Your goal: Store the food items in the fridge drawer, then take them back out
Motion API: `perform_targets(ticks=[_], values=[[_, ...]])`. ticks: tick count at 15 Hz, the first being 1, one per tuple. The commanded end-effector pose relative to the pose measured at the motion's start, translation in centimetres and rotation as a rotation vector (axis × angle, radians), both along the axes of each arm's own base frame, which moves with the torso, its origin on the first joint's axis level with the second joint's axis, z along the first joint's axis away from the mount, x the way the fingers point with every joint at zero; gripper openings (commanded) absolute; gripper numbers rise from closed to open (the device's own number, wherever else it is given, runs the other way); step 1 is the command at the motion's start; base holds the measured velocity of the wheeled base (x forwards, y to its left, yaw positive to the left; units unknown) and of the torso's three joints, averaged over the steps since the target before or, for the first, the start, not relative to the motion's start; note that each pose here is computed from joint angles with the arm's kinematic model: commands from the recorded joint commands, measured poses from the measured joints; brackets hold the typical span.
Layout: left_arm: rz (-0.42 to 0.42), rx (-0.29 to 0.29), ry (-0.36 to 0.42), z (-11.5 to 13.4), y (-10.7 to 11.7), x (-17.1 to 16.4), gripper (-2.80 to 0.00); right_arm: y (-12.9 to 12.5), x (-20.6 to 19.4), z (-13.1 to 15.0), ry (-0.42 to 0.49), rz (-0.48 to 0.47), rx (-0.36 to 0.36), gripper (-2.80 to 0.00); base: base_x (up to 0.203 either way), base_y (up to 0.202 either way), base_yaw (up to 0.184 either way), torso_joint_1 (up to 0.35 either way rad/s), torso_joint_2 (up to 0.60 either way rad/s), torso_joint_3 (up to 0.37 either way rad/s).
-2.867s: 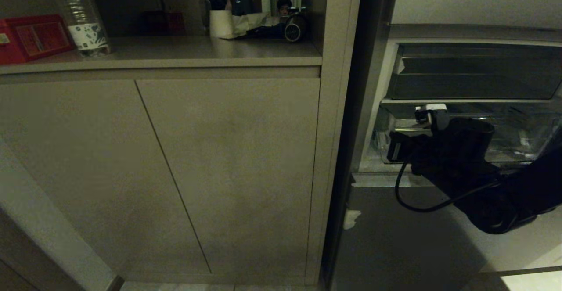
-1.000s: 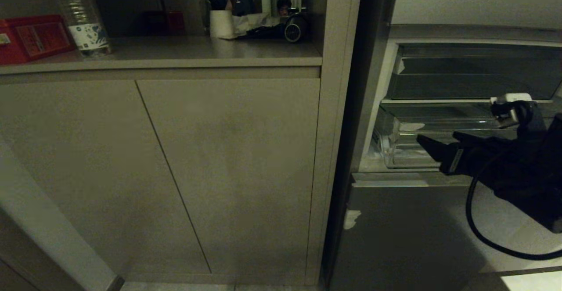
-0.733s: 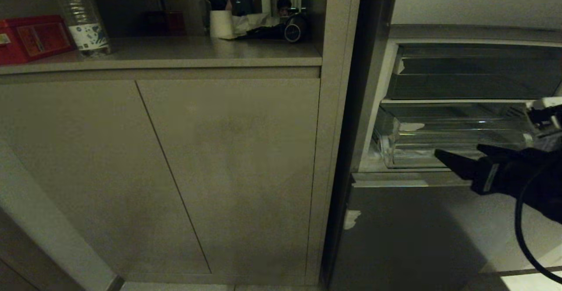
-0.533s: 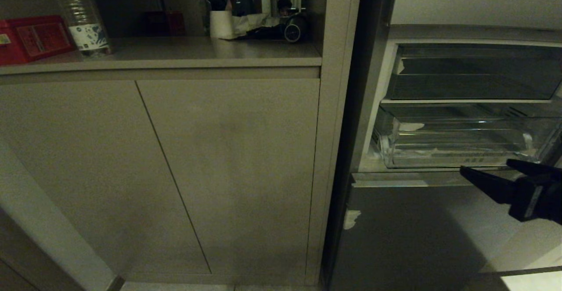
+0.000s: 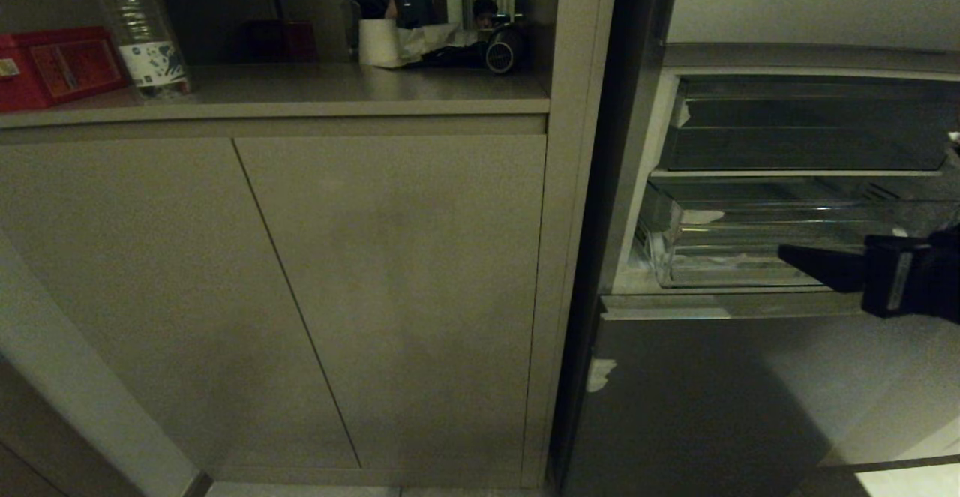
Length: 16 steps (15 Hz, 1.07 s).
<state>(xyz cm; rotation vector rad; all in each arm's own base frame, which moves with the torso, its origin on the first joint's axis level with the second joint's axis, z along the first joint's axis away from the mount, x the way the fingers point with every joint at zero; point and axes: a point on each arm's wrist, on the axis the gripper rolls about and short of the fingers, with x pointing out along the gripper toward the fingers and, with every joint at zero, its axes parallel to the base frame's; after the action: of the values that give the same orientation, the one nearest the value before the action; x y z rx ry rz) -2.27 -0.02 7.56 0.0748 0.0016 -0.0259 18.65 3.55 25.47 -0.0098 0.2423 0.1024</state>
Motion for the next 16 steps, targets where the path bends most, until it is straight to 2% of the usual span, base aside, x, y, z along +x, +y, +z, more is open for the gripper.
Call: perform_targets(ticks=[1,3,5,10,16], values=[[0.000,0.000,0.001,0.0,0.0,0.0,-2.80,1.0,7.9,-2.0,0.133,-0.022,-0.029,0.00,0.000,0.000,0.000,0.000,0.00,0.000],[0.000,0.000,0.001,0.0,0.0,0.0,-2.80,1.2,11.5,-1.7,0.132,-0.040,-0.033,0.00,0.000,0.000,0.000,0.000,0.00,0.000],[0.000,0.000,0.002,0.0,0.0,0.0,-2.80,0.8,13.3,-1.3,0.149,-0.059,-0.038,0.00,0.000,0.000,0.000,0.000,0.00,0.000],[0.000,0.000,0.002,0.0,0.0,0.0,-2.80,-1.9,14.6,-0.6,0.135,-0.135,-0.043,0.00,0.000,0.000,0.000,0.000,0.00,0.000],[0.000,0.000,0.001,0.0,0.0,0.0,-2.80,-2.8,17.6,-1.0,0.125,-0.133,-0.041,0.00,0.000,0.000,0.000,0.000,0.00,0.000]])
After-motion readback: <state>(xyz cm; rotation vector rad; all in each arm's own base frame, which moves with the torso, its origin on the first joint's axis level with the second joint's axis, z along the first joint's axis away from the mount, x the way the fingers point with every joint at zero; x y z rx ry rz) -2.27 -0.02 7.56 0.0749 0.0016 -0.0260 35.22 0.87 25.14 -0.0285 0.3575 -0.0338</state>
